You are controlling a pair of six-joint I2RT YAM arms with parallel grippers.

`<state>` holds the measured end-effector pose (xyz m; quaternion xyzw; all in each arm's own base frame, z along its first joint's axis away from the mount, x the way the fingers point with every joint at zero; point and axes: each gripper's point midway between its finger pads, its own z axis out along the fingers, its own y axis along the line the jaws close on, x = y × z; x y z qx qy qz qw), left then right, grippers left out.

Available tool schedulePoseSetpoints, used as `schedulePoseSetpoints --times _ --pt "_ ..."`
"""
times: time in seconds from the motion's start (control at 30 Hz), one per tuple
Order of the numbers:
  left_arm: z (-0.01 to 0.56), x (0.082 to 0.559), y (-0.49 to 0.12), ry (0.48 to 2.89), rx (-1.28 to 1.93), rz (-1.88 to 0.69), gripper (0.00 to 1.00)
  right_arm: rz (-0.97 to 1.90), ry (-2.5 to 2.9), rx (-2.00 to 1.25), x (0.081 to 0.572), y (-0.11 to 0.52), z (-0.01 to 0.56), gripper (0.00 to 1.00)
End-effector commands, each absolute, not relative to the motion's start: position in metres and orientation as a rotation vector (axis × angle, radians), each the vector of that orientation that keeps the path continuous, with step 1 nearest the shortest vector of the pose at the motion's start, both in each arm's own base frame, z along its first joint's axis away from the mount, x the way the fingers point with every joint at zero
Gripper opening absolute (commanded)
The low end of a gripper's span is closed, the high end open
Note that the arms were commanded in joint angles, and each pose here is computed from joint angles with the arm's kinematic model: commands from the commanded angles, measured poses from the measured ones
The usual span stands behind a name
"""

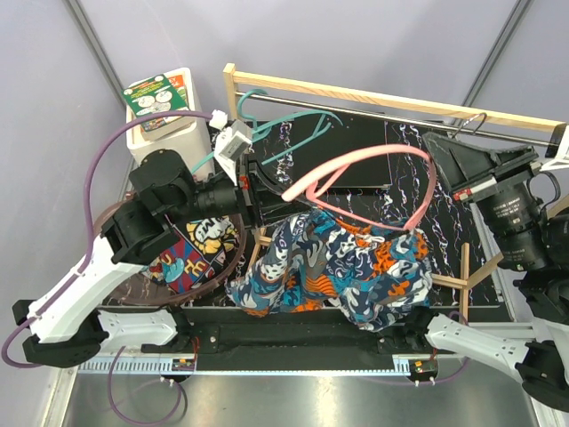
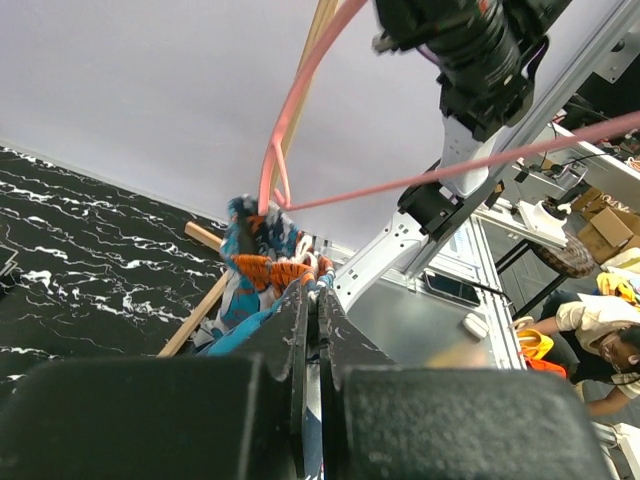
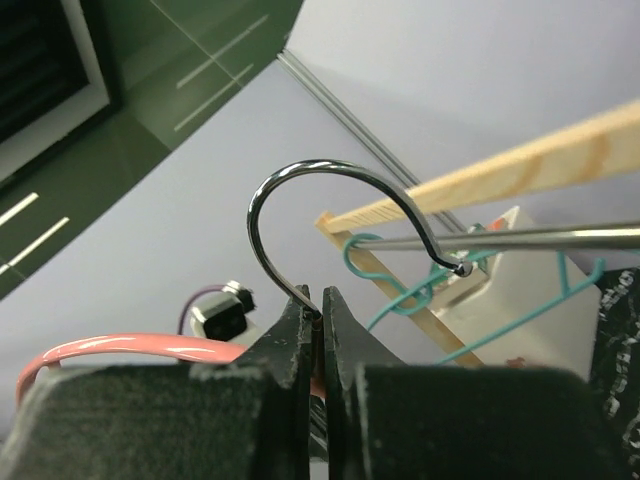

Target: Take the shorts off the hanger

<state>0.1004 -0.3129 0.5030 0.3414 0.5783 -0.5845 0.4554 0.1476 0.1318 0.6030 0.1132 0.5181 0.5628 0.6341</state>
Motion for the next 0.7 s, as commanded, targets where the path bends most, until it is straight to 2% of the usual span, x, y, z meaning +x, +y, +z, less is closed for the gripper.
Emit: schedulePoseSetpoints --times 0.0,0.3,0.47,0.67 --pt "0.514 0.102 -0.321 1.38 0.846 -1.466 0.0 1.419 1.074 0.234 0.139 0.142 0.65 0.0" --pt "0.524 0.092 -0.299 1.36 0.866 -1.431 0.0 1.338 1.082 0.283 0.143 0.125 0.639 0.0" --pt "0.52 0.098 -0.264 1.433 0.817 -1.267 0.0 1.295 1.093 0.31 0.147 0.118 0.633 0.0" --pt "0.542 0.103 -0.204 1.408 0.73 -1.019 0.0 1.28 1.129 0.311 0.152 0.124 0.625 0.0"
